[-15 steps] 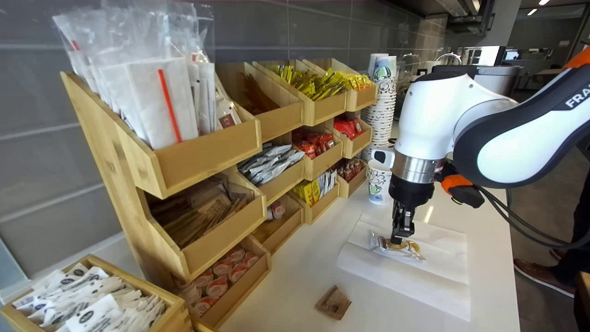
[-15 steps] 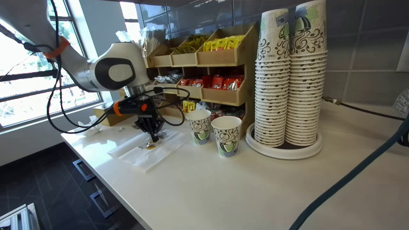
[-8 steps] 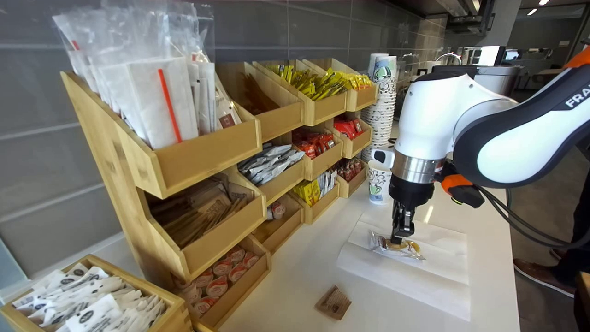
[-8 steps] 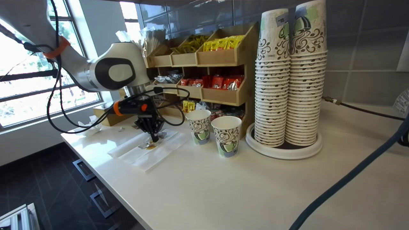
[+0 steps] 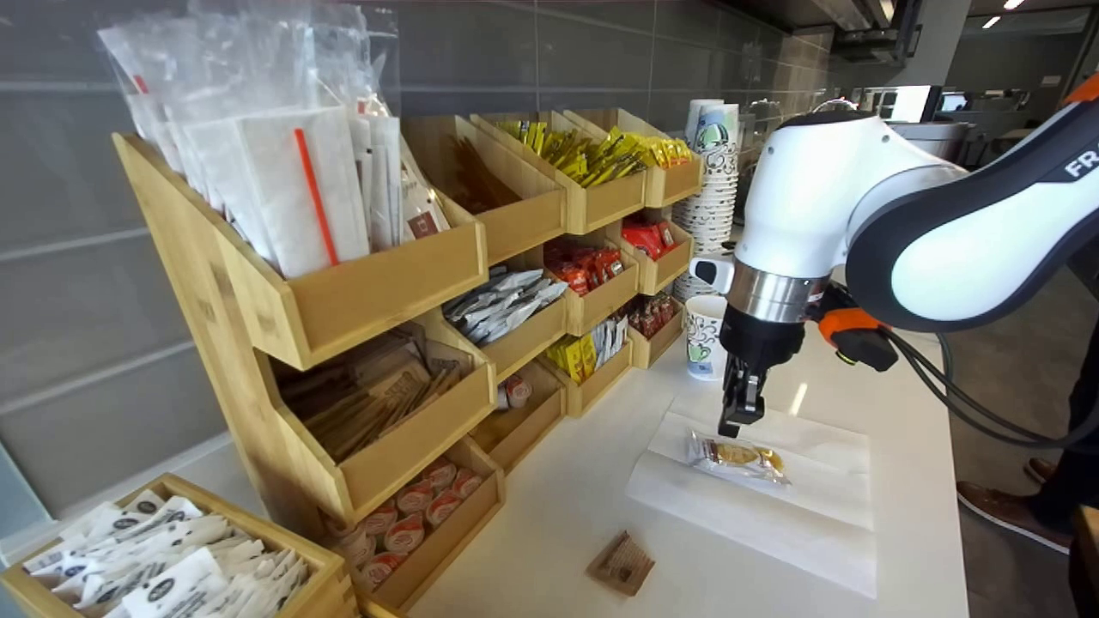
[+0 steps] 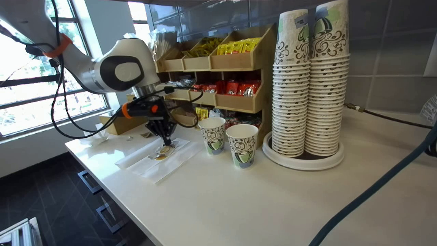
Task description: Press down on the white sachet on the napkin.
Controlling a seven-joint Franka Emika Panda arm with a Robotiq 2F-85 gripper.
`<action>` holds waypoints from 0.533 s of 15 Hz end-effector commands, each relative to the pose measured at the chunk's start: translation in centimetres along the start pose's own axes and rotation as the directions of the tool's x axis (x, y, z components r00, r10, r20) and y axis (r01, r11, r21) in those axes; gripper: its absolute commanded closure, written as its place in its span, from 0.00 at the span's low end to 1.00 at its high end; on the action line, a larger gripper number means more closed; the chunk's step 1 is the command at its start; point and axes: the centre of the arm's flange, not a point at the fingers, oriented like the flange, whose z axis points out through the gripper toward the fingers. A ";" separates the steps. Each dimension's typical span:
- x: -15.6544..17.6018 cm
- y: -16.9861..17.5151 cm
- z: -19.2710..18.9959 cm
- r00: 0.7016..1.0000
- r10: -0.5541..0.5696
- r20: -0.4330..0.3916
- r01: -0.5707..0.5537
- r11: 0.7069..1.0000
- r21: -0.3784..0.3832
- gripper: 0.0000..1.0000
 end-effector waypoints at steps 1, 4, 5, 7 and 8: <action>-0.5 -0.1 -2.1 1.000 0.011 -0.012 -0.011 1.000 0.004 0.98; -1.0 0.1 -3.3 1.000 0.017 -0.008 -0.017 1.000 0.017 0.67; -1.3 0.1 -3.7 1.000 0.015 0.004 -0.015 1.000 0.013 0.61; -1.6 0.1 -4.6 1.000 0.018 0.020 -0.018 1.000 0.011 0.47; -1.9 0.0 -5.0 1.000 0.012 0.028 -0.012 1.000 0.014 0.41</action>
